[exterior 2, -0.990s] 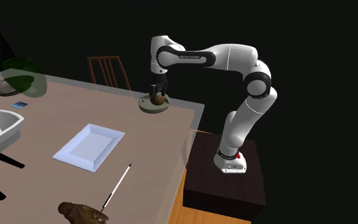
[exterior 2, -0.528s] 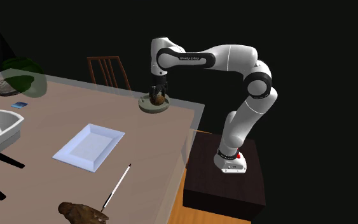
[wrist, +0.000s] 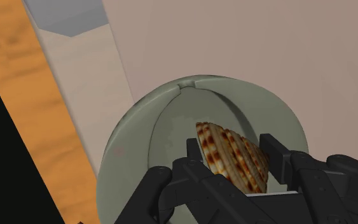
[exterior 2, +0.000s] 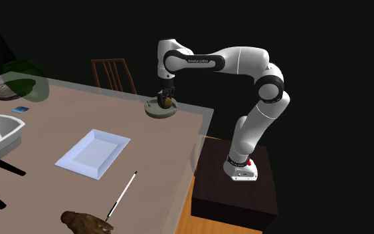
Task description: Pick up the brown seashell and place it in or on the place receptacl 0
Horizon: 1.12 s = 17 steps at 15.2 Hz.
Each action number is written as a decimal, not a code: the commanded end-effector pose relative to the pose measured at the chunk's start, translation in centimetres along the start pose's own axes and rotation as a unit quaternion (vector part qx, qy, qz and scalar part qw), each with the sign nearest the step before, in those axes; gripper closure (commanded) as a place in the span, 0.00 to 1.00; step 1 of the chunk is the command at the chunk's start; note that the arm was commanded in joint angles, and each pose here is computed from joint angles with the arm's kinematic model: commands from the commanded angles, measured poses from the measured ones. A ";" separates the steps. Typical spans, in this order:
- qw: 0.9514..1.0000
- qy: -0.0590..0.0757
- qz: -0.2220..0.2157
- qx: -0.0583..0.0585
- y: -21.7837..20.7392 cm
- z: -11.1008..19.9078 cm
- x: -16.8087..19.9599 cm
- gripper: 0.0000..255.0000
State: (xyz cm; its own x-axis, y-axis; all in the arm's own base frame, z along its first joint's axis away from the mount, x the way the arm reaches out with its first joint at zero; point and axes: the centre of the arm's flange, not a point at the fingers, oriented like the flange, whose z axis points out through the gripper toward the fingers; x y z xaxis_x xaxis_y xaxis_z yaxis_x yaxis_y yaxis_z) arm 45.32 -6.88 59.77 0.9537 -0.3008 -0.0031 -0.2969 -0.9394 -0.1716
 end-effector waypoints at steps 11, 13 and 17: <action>1.000 0.000 0.000 0.000 -0.7 -4.2 0.0 1.00; 1.000 0.000 0.000 0.000 -0.9 -5.2 0.0 1.00; 1.000 0.000 0.000 0.000 -1.3 -7.3 0.0 1.00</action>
State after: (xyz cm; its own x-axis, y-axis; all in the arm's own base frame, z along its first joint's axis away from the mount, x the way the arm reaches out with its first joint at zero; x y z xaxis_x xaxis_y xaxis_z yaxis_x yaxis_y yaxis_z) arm 45.27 -6.83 66.51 0.9536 -0.3010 -0.0026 -0.2969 -0.9393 -0.1718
